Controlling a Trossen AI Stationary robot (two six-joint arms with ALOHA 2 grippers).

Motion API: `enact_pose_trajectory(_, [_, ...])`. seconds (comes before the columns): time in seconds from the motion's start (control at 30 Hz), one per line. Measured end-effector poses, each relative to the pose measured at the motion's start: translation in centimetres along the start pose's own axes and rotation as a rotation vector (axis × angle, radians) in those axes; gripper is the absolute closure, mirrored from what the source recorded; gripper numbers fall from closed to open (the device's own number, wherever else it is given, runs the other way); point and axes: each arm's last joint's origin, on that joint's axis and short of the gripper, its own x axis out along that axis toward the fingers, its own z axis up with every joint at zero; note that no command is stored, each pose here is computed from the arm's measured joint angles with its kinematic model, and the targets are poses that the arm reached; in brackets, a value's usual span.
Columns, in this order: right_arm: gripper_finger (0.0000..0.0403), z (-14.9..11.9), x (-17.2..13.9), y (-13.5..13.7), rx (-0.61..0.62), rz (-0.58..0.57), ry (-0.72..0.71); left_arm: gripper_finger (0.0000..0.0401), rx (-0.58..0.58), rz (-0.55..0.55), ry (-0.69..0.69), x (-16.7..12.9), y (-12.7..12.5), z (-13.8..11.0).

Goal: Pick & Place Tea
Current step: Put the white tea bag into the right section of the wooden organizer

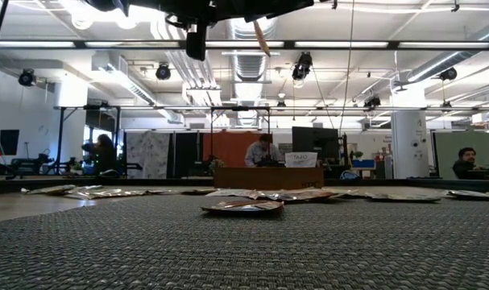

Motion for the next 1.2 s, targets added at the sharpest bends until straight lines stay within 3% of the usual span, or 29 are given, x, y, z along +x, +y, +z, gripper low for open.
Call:
enact_pose_trajectory(0.67, [0.0197, 0.6, 2.8, -1.1, 0.034, -0.071, 0.02, 0.0401, 0.0, -0.063, 0.09, 0.1, -0.3, 0.0])
enact_pose_trajectory(1.2, [0.0353, 0.6, 3.0, -1.2, 0.039, -0.077, 0.022, 0.0401, 0.027, -0.066, 0.092, 0.2, -0.1, 0.6])
